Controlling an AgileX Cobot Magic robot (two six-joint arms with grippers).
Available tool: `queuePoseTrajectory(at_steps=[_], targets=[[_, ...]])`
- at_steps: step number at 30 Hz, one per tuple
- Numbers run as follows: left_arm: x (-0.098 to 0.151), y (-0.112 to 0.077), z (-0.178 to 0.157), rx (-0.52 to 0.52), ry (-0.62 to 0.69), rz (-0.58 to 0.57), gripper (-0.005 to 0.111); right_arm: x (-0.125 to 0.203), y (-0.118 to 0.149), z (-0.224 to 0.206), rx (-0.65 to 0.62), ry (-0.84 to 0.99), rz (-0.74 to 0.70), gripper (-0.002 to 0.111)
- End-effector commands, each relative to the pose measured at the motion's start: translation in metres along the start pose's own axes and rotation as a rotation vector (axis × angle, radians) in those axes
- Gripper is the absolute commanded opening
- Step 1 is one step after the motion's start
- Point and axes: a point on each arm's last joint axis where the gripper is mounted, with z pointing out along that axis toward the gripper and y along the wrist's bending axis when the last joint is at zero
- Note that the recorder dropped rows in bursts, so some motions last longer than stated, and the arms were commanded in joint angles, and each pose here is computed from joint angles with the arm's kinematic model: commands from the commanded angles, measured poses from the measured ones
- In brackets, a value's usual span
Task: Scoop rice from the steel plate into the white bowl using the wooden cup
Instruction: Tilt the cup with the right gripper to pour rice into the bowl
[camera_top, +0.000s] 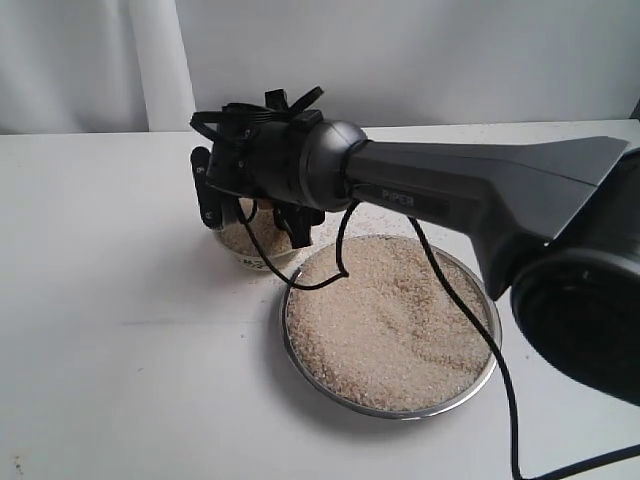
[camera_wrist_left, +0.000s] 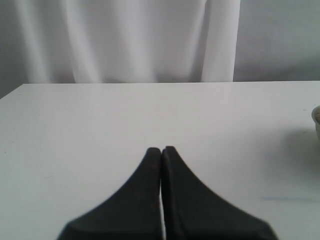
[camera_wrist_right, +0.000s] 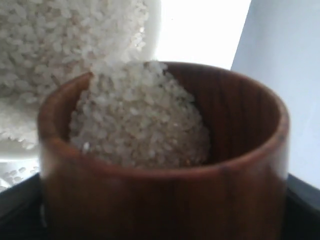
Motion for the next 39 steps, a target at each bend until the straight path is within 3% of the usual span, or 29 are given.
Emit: queuePoseTrajectory(at_steps=[1,21,39], targets=[[-0.0001,-0.0001,0.0000,0.002,-0.007,-0.003,0.000,0.0022,-0.0076,-0.0045,0.052,0.022,-0.036,0.000],[-0.0001,-0.0001,0.0000,0.002,-0.007,-0.003,0.000,0.0096,-0.0067,-0.0050,0.037,0.104,-0.110,0.000],[-0.0001,-0.0001,0.0000,0.002,-0.007,-0.003,0.000,0.0055,-0.0024,-0.0058,-0.003,0.070,-0.143,0.000]])
